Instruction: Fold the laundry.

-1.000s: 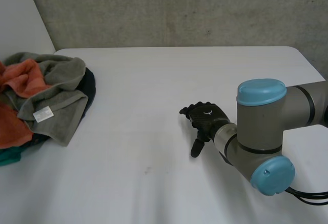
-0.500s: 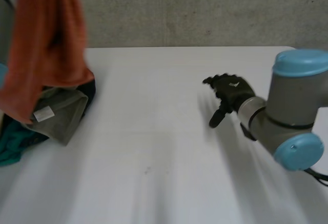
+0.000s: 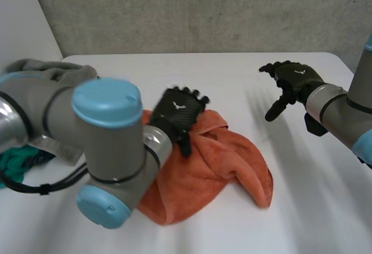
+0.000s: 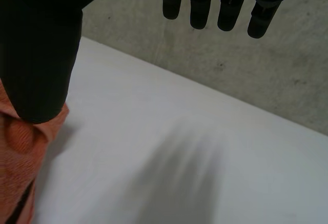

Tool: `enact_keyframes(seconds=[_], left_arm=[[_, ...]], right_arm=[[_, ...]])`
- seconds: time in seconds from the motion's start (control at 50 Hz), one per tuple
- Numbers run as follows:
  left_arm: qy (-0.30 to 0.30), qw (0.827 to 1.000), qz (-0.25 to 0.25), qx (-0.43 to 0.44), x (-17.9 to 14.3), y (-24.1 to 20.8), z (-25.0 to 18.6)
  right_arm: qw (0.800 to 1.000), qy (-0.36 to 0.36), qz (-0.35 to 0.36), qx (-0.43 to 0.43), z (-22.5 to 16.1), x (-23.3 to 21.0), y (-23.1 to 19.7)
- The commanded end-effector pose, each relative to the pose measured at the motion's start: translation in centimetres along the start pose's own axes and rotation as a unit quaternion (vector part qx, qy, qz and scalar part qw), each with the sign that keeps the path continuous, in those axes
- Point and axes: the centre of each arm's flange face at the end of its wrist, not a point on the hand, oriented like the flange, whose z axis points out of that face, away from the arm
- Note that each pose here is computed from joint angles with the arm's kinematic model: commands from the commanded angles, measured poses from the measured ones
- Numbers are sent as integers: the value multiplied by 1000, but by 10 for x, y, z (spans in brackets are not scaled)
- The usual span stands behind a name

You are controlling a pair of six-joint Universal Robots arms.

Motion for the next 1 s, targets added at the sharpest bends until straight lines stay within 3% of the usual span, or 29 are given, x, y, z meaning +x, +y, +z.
enact_keyframes(seconds=[0.02, 0.14, 0.3, 0.56, 0.64, 0.9, 1.0], left_arm=[[-77, 995, -52, 20, -67, -40, -33], [-88, 983, -163, 7, -104, -34, -58], [-25, 964, -251, -85, -95, 15, -49], [-21, 951, -260, -167, -62, 61, -17], [-26, 954, -246, -167, -51, 65, -9], [-52, 963, -203, -172, -37, 77, 24], [-65, 974, -177, -126, -45, 59, 44]], right_arm=[[999, -31, -15, -27, -7, -6, -6], [984, -111, -105, -85, -28, -22, -3], [962, -151, -209, -90, -31, -30, 5], [963, -163, -214, -7, -5, -51, 24], [959, -178, -220, 26, 9, -63, 29], [960, -184, -209, 7, 47, -87, 55], [958, -187, -208, 59, 62, -97, 50]])
